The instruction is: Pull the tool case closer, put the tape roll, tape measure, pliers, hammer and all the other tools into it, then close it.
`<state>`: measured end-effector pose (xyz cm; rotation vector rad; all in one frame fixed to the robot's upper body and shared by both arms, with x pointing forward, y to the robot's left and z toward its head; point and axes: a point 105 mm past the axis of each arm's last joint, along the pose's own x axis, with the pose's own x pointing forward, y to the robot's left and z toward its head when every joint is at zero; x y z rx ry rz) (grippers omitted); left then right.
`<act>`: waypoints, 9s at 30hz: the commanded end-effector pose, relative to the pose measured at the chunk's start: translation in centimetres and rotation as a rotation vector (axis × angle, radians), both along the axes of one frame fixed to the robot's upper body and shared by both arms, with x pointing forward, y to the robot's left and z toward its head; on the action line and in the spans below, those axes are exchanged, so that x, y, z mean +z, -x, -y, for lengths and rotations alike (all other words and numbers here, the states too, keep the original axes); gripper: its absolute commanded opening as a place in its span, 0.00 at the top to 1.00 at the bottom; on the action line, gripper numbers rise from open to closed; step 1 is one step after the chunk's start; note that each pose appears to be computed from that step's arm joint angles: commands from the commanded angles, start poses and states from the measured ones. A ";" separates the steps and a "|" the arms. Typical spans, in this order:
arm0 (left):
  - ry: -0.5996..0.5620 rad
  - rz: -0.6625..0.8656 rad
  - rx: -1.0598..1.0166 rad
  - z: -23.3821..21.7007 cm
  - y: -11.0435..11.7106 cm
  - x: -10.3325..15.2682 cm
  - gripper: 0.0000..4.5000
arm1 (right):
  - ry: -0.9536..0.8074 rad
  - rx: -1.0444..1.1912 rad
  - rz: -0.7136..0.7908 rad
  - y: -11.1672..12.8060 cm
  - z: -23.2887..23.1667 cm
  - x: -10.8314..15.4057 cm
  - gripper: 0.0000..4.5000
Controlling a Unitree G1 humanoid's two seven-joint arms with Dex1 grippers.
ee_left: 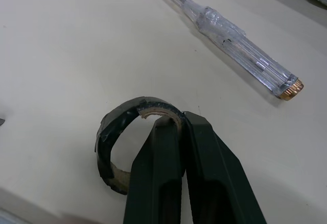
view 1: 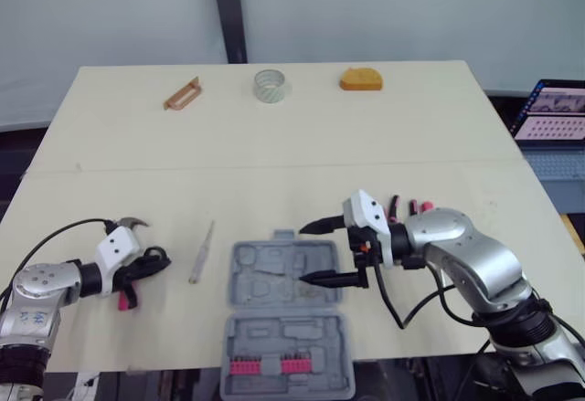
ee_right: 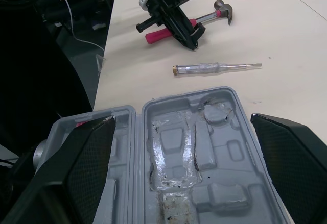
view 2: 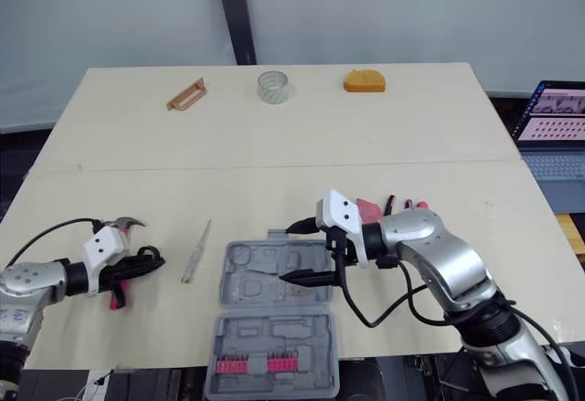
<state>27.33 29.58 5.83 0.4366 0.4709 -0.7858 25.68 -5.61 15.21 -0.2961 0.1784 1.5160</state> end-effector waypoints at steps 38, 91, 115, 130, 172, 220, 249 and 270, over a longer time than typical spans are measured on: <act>0.011 0.026 -0.018 0.4 -0.5 0.9 0.61 | -0.025 0.026 0.021 0.6 -0.3 0.9 0.00; 0.129 -0.176 -0.578 13.9 -1.6 5.2 0.99 | 0.004 -0.140 0.121 1.4 3.3 2.5 0.00; 0.053 -0.190 -0.579 14.9 -3.2 2.9 0.99 | 0.002 -0.194 0.107 1.7 3.5 1.9 0.00; 0.019 -0.156 -0.611 15.3 -3.3 2.8 0.99 | -0.006 -0.194 0.101 1.7 3.5 2.0 0.00; -0.003 -0.129 -0.596 15.1 -3.2 2.3 0.99 | -0.010 -0.176 0.098 1.6 3.4 2.1 0.00; 0.199 0.062 -0.388 15.5 -3.7 2.7 0.84 | 0.002 -0.156 0.076 1.6 3.7 2.1 0.00; 0.020 0.063 -0.468 14.6 -2.8 -0.9 0.84 | 0.014 -0.169 0.078 1.5 3.9 2.0 0.00; 0.234 0.070 0.040 3.5 -1.4 8.9 0.01 | -0.040 -0.584 -0.048 -1.4 15.9 1.2 0.00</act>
